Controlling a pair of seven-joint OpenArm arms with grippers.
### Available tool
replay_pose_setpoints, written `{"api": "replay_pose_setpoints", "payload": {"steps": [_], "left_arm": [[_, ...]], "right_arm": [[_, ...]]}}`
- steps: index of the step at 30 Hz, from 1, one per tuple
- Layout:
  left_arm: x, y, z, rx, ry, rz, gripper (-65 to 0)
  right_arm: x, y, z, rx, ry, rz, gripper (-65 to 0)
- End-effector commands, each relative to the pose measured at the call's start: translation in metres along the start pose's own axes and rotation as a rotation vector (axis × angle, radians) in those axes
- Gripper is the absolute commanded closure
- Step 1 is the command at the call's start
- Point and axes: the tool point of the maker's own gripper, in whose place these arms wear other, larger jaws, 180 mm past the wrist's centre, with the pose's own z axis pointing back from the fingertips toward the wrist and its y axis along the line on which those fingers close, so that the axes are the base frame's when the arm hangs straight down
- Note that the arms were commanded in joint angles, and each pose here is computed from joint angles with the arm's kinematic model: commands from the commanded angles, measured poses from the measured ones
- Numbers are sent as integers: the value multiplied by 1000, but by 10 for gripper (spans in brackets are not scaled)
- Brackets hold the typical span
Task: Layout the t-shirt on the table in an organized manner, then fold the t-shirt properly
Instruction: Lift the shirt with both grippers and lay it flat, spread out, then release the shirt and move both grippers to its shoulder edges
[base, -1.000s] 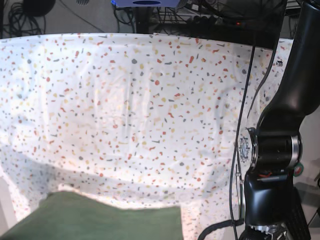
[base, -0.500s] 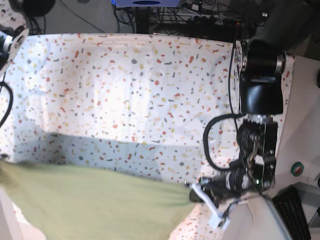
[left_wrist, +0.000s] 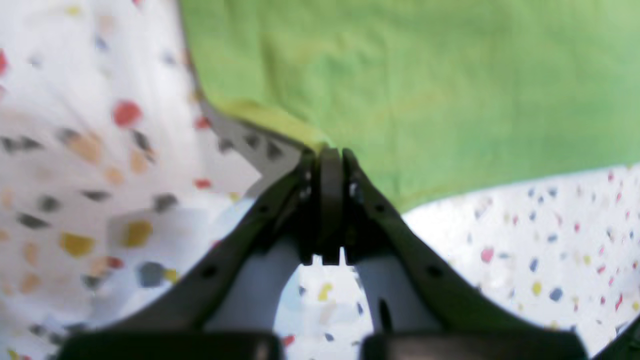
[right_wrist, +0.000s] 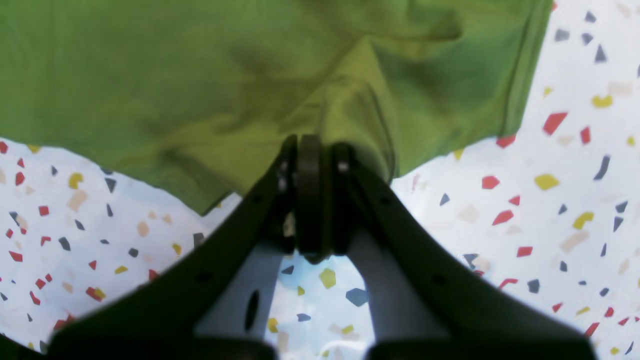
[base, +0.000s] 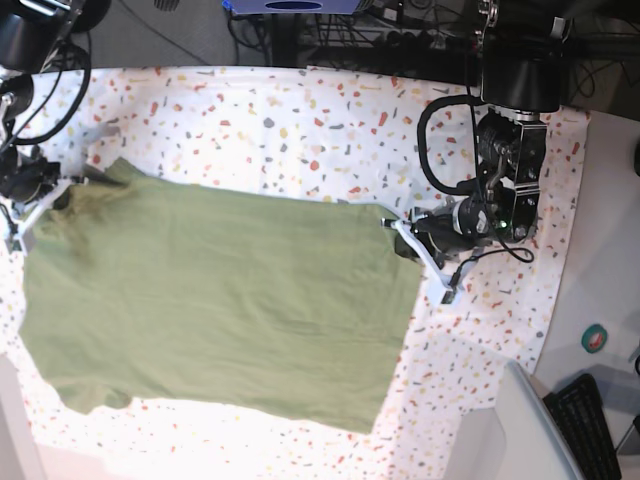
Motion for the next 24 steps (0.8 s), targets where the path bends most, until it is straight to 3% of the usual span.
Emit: {"api": "replay_pose_setpoints", "payload": {"steps": [1,7,13,19,22,23,24], "left_arm": [[15,2,3,-3,-40,-6,0],[-4,6,0,2,-1,13,0],[-17,35,14,58,-21,108,0],[-37,47,20,85,15,116,0],[-49,49,22,89,30,130,0],[-51,50,22,91,34,131,0],[-53,49,22,90,37,133,0]], "right_arm": [[18,-9,7,-18,-53,9,0],[1,-11,8,-24,-20,10,0],[-29,-12,9,-27,36,9,0],[-41,-12,10,-27,62,2,0],[-55,-18,13,-42,54,-94,0],[-61,-21,15,-50,65,-127,-20],[-66,-26,18,-61,81,-149,-78]]}}
